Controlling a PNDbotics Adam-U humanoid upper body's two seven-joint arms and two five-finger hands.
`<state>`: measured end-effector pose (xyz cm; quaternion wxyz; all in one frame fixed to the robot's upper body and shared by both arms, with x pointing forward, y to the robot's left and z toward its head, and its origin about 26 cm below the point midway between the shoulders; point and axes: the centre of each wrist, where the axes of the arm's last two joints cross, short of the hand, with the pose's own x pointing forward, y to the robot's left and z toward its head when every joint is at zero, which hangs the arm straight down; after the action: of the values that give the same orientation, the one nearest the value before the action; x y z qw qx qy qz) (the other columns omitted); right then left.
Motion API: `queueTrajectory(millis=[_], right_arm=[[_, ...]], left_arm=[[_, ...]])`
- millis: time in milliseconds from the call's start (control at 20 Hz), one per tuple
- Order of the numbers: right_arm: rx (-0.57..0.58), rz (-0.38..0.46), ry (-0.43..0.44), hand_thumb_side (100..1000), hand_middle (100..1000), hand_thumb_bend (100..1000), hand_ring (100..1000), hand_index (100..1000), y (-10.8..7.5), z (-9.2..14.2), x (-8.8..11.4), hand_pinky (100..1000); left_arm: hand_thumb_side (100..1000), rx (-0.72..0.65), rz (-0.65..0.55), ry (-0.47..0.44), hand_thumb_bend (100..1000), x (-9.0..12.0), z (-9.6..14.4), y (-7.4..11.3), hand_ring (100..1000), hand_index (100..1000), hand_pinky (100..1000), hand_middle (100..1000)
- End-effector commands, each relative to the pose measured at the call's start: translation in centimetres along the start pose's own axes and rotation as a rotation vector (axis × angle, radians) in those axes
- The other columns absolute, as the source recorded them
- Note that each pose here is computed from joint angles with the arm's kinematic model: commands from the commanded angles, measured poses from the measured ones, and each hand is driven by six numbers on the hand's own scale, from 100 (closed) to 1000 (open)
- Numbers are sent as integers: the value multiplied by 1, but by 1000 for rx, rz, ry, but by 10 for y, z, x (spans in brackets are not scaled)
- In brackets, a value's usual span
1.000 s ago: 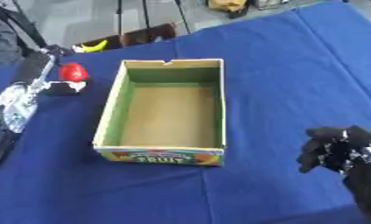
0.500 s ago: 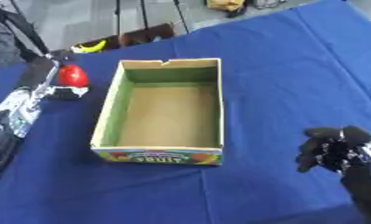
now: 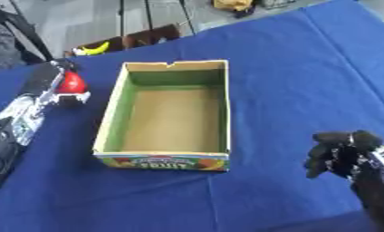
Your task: Pick up objects on the table and place them in the box.
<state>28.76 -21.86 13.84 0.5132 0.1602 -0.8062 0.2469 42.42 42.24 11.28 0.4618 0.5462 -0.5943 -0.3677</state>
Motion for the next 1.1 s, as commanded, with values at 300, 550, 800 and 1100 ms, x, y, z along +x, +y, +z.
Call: queueTrajectory(millis=[300,550,800,1100], right_arm=[[-16,-1,-13,1000,565,100,571,752,-3,2,3,515],[-13,-13,-12,985,565,100,571,752,-3,3,3,515],[-8,-20,-14,986,565,100,571,752,-3,4,4,515],[15,-24,0,1000,563,100,571,751,0,4,1,515]], left_arm=[[269,109,74,-62,100,5,-14,49,435,757,240,594],[237,129,117,-213,100,31,-22,73,436,752,252,589],[219,101,147,-416,100,67,-24,87,440,749,259,590],[186,10,112,-623,100,108,-25,84,450,744,268,593]])
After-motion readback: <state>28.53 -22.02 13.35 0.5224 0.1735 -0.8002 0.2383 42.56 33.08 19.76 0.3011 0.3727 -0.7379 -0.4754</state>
